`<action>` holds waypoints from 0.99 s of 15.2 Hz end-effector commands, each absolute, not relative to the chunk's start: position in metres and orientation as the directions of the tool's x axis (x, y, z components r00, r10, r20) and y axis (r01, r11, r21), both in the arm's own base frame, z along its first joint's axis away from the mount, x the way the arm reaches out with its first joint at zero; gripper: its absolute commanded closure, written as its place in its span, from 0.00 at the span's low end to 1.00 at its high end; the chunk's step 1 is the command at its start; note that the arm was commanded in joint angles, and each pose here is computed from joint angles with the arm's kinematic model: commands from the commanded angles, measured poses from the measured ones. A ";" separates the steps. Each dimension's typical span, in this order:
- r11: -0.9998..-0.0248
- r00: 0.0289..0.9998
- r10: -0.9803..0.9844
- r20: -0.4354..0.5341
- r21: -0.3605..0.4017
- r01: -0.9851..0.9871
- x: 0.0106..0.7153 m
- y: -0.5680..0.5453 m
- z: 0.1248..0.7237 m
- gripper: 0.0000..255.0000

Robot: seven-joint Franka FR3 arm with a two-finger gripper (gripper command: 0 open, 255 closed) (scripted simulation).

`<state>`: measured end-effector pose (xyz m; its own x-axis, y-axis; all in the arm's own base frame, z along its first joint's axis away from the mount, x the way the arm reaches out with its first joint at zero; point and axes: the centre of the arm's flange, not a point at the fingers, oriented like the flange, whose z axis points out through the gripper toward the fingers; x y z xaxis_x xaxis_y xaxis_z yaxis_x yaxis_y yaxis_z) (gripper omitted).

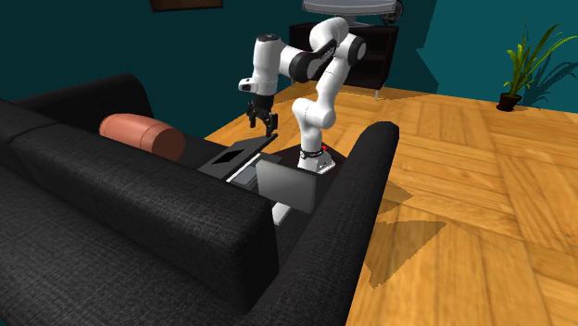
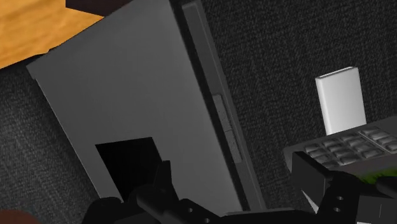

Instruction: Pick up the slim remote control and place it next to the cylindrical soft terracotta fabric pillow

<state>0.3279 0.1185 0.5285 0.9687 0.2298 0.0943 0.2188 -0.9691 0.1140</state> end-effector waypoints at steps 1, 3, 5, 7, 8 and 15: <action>-0.967 0.967 0.240 0.091 0.115 0.229 0.328 0.142 0.512 0.00; -0.964 0.964 0.250 0.088 0.116 0.240 0.327 0.162 0.496 0.00; -0.961 0.962 0.260 0.084 0.117 0.250 0.326 0.183 0.479 0.00; -0.958 0.959 0.271 0.080 0.118 0.261 0.325 0.204 0.463 0.00; -0.957 0.958 0.276 0.078 0.118 0.266 0.324 0.214 0.454 0.00; -0.945 0.948 0.312 0.064 0.121 0.303 0.318 0.285 0.396 0.00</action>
<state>0.3190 0.2792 0.4066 0.9493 0.3073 0.0658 0.2980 -0.9467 0.1219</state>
